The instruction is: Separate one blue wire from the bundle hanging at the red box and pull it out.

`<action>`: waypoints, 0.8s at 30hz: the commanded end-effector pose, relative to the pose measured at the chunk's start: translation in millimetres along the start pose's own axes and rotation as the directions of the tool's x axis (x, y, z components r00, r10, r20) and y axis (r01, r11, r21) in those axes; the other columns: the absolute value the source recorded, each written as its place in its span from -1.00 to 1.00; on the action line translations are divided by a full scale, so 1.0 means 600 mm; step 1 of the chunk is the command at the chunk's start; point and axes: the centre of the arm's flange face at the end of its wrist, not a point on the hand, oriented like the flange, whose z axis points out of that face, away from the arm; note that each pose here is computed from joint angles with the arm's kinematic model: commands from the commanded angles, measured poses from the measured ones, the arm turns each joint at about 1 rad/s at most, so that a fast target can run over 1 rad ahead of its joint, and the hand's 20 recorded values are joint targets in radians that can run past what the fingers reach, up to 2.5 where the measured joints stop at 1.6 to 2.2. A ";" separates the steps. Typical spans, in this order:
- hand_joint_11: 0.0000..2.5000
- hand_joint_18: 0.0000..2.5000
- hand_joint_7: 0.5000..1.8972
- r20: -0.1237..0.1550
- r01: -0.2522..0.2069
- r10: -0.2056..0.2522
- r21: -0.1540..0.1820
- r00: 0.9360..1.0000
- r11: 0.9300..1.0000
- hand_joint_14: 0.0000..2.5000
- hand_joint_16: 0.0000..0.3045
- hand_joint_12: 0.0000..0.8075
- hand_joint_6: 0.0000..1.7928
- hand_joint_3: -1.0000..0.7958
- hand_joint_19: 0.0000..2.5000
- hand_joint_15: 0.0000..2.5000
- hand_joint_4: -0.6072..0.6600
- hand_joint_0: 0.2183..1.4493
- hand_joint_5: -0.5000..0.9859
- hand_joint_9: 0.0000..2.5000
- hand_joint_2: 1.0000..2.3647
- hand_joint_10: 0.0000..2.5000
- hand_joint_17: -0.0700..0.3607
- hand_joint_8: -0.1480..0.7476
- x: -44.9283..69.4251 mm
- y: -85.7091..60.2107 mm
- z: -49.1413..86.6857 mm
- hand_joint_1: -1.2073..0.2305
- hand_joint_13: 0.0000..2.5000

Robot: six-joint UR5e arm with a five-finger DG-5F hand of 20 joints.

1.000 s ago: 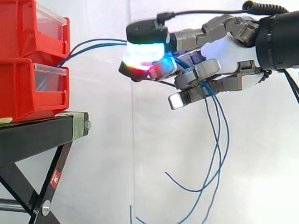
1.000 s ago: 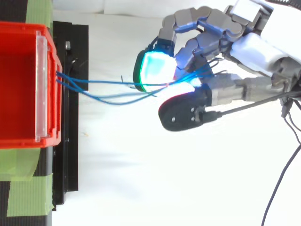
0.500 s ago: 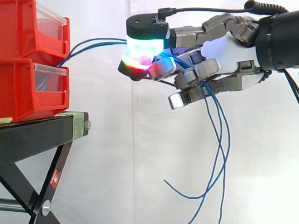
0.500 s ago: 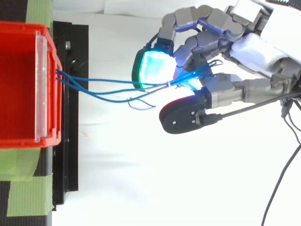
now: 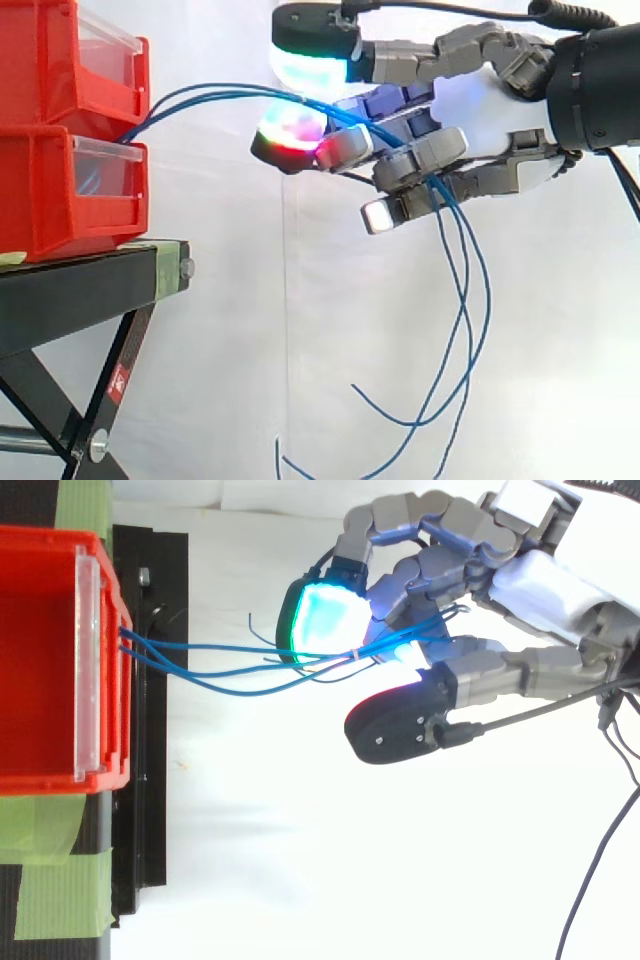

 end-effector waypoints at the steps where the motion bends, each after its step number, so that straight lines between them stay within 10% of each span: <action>1: 0.45 -0.38 -0.08 0.000 0.002 -0.002 0.002 1.000 1.000 0.95 -0.68 -0.10 -0.13 -0.44 -0.01 -0.20 0.20 -0.48 -0.65 -0.42 -1.00 -0.59 -0.16 0.00 0.000 0.000 0.000 -0.26 -0.31; 8: 0.46 -0.36 -0.05 0.000 0.000 0.000 0.000 1.000 1.000 0.92 -0.70 -0.15 -0.07 -0.14 0.00 -0.19 0.20 -0.31 -0.66 -0.37 -0.97 -0.56 -0.19 -0.03 0.000 0.000 0.000 -0.23 -0.28; 24: 0.38 -0.42 -0.20 -0.001 0.000 0.000 0.000 1.000 1.000 0.94 -0.78 -0.22 -0.08 -0.22 -0.08 -0.24 0.24 -0.03 -0.69 -0.48 -0.97 -0.53 -0.33 -0.03 0.001 0.000 -0.001 -0.45 -0.30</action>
